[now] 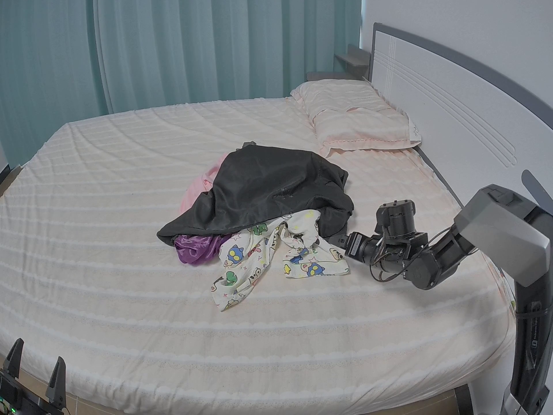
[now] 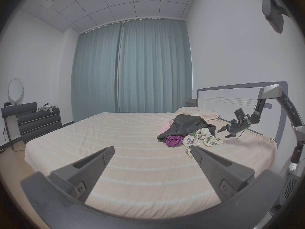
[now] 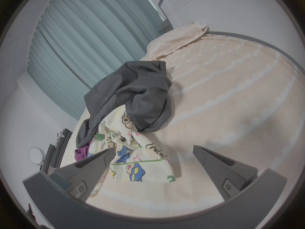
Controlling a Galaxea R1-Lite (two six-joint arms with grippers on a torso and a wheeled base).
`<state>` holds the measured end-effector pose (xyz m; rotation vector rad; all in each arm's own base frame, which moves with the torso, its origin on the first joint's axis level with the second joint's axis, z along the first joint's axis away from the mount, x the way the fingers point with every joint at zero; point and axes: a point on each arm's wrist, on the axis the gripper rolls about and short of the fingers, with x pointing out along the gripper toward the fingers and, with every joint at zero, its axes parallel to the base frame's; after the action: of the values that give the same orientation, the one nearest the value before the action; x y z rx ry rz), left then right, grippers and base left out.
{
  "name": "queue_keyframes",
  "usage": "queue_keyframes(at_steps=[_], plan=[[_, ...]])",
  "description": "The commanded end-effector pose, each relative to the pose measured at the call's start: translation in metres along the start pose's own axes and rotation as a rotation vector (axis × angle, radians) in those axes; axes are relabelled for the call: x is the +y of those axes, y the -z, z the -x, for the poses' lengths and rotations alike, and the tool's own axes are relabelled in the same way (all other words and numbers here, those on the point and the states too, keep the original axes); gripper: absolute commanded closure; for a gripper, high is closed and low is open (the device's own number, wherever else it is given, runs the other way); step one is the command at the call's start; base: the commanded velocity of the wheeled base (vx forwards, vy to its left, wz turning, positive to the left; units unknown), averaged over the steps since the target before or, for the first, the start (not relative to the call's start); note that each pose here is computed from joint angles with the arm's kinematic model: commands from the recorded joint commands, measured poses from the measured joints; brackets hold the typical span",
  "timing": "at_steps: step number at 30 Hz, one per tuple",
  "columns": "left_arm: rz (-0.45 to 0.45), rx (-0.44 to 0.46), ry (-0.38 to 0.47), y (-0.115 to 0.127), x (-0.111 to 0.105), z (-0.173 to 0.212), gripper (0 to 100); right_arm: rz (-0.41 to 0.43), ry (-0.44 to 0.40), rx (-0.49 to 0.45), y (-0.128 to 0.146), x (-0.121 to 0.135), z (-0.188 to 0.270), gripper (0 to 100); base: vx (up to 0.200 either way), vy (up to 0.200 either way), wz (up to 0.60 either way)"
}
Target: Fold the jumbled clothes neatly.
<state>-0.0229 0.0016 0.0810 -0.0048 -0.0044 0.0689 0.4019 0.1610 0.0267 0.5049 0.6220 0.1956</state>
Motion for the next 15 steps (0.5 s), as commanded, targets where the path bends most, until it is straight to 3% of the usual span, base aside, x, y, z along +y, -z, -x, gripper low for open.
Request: queue_keyframes(at_steps=[1, 8, 15], plan=[[0.001, 0.001, 0.0, 0.005, 0.0, 0.0, 0, 0.01, 0.034, 0.023, 0.021, -0.004, -0.031, 0, 0.0, 0.0, 0.0], [0.0, 0.001, 0.0, 0.005, 0.0, 0.0, 0, 0.016, 0.039, 0.023, 0.017, -0.001, -0.042, 0, 0.0, 0.0, 0.0], [0.0, 0.001, 0.0, 0.005, 0.0, 0.0, 0, 0.06, -0.023, 0.056, 0.038, 0.031, -0.044, 0, 0.0, 0.0, 0.0]])
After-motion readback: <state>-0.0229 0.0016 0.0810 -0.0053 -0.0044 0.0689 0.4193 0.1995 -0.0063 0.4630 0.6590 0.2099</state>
